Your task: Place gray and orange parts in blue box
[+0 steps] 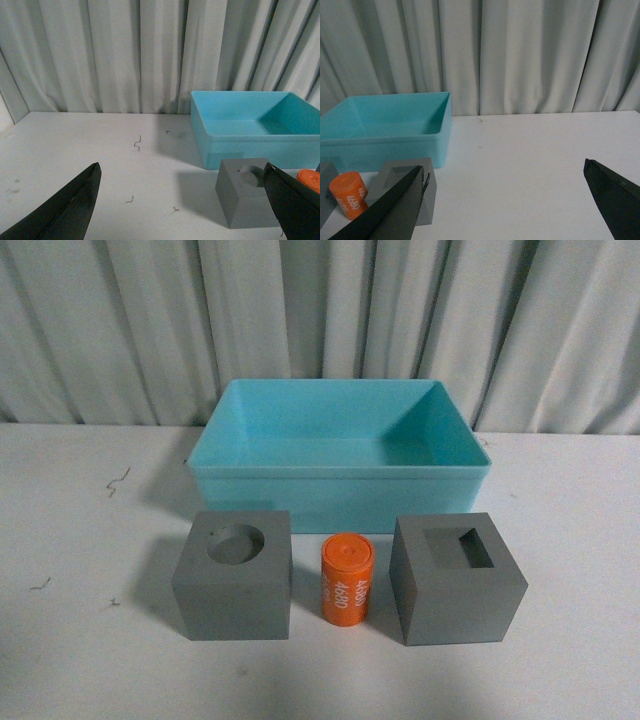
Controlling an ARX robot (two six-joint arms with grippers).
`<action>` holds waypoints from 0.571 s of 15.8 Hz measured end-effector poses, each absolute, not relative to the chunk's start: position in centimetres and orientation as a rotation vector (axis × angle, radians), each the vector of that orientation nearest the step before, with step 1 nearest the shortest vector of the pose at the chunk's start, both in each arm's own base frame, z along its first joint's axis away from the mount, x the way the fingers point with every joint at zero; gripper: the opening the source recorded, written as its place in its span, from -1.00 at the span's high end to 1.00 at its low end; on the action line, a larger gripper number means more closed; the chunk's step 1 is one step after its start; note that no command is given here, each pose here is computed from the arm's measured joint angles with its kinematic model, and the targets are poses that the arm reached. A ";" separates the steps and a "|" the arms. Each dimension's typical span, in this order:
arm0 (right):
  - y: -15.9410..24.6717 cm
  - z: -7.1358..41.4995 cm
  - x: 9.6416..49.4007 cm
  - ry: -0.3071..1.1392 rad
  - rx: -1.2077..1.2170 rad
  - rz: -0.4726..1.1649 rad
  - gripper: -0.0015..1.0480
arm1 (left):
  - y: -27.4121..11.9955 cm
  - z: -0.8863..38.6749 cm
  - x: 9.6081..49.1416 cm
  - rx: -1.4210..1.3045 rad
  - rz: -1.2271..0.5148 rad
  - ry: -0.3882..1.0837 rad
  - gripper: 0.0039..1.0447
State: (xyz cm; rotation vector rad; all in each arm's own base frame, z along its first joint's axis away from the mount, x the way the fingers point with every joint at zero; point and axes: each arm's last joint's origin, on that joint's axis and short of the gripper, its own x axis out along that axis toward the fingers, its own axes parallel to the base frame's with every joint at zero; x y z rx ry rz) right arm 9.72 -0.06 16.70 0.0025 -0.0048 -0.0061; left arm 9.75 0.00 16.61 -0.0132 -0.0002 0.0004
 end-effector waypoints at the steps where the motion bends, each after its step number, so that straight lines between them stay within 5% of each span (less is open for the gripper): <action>1: -0.1 16.7 9.7 -0.005 0.002 -0.006 -0.87 | 0.0 16.6 9.7 -0.014 0.000 0.000 -0.88; 9: -0.1 16.7 9.7 -0.005 0.002 -0.006 -0.87 | 0.0 16.6 9.7 -0.014 0.000 0.000 -0.88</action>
